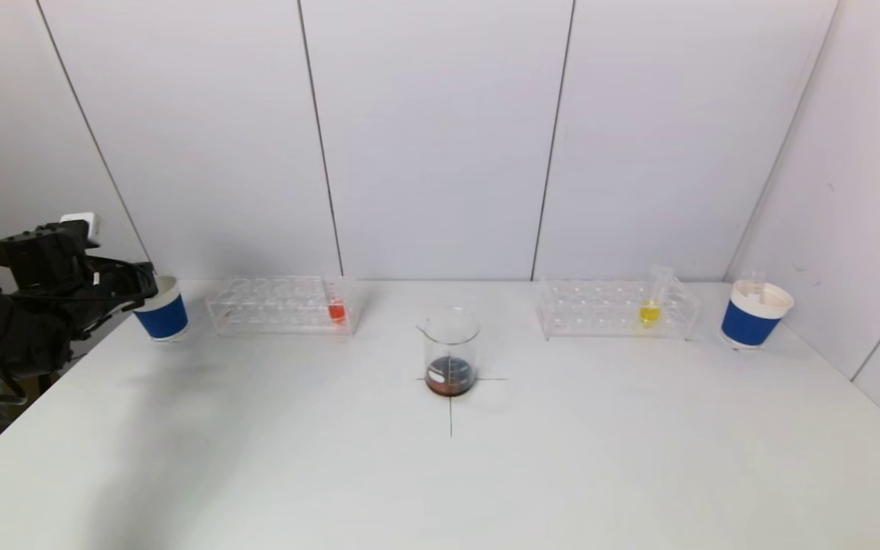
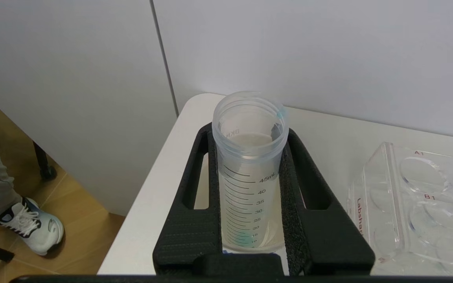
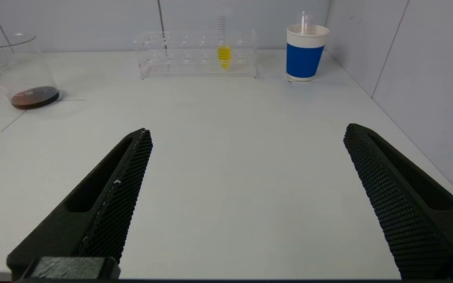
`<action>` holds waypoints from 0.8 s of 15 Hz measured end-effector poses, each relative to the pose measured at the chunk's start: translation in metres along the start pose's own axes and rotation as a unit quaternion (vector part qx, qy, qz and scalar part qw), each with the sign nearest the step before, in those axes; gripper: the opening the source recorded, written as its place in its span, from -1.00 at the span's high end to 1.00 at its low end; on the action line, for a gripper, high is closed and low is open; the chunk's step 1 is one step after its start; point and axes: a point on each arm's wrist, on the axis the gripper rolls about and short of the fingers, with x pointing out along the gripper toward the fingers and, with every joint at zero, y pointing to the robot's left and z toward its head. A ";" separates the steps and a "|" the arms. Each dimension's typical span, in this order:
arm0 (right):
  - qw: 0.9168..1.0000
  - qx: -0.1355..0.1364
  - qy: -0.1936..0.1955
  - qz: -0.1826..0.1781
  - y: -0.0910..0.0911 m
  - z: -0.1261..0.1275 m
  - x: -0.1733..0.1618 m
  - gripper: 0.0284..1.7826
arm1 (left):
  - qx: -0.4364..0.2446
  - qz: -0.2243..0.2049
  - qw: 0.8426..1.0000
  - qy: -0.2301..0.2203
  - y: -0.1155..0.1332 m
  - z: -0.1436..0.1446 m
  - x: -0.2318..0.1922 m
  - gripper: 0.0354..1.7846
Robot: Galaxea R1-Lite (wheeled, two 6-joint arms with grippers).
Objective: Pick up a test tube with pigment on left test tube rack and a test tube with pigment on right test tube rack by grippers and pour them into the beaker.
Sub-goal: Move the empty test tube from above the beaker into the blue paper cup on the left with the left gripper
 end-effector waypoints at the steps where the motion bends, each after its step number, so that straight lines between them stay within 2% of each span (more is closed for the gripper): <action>1: 1.000 0.000 0.000 0.000 0.000 0.000 0.000 -0.99 | 0.000 0.000 1.000 0.000 0.000 0.000 0.000 0.53; 12: 1.000 0.000 0.000 0.000 0.000 0.000 0.000 -0.99 | 0.000 -0.007 1.000 -0.003 0.000 0.001 0.000 0.53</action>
